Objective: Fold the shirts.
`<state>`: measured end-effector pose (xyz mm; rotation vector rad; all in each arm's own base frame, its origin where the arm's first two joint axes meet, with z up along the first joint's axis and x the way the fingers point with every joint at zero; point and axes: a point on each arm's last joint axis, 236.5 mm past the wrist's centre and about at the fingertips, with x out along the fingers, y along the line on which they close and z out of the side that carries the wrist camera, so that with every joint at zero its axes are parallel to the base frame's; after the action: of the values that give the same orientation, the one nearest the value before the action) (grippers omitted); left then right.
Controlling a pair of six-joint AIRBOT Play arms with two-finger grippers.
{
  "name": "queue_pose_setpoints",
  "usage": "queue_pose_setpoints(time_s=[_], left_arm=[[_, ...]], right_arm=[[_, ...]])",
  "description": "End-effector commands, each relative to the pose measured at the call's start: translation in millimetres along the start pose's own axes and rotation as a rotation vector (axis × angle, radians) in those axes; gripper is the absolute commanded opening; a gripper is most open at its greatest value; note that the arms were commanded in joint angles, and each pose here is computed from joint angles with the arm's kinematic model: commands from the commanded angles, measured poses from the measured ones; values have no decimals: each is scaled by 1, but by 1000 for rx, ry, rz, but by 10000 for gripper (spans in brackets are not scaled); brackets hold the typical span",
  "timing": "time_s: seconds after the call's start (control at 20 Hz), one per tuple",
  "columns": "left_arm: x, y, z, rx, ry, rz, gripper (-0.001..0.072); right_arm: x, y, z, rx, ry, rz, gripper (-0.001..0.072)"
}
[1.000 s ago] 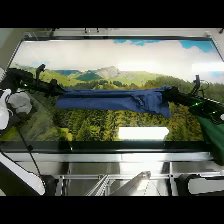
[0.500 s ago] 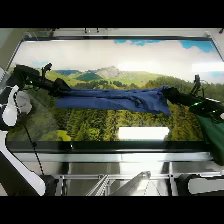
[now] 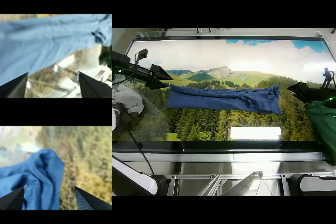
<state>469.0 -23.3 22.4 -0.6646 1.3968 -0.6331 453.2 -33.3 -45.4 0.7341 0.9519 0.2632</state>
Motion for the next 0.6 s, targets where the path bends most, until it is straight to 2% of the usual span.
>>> queue_pose_setpoints(time_s=[0.0, 0.05, 0.1, 0.55], left_arm=[[-23, -9, -33, -53, -1, -17, 520], [-27, -10, -44, -47, 5, -24, 89], [-30, -12, -54, -33, 5, -27, 19], [-9, -34, -97, 0, -52, -9, 21]], right_arm=[[18, -3, -33, 96, 161, 39, 714], [24, -1, -43, 113, 200, 56, 714], [28, -1, -51, 119, 230, 66, 713], [73, 42, -85, 134, 337, 162, 711]])
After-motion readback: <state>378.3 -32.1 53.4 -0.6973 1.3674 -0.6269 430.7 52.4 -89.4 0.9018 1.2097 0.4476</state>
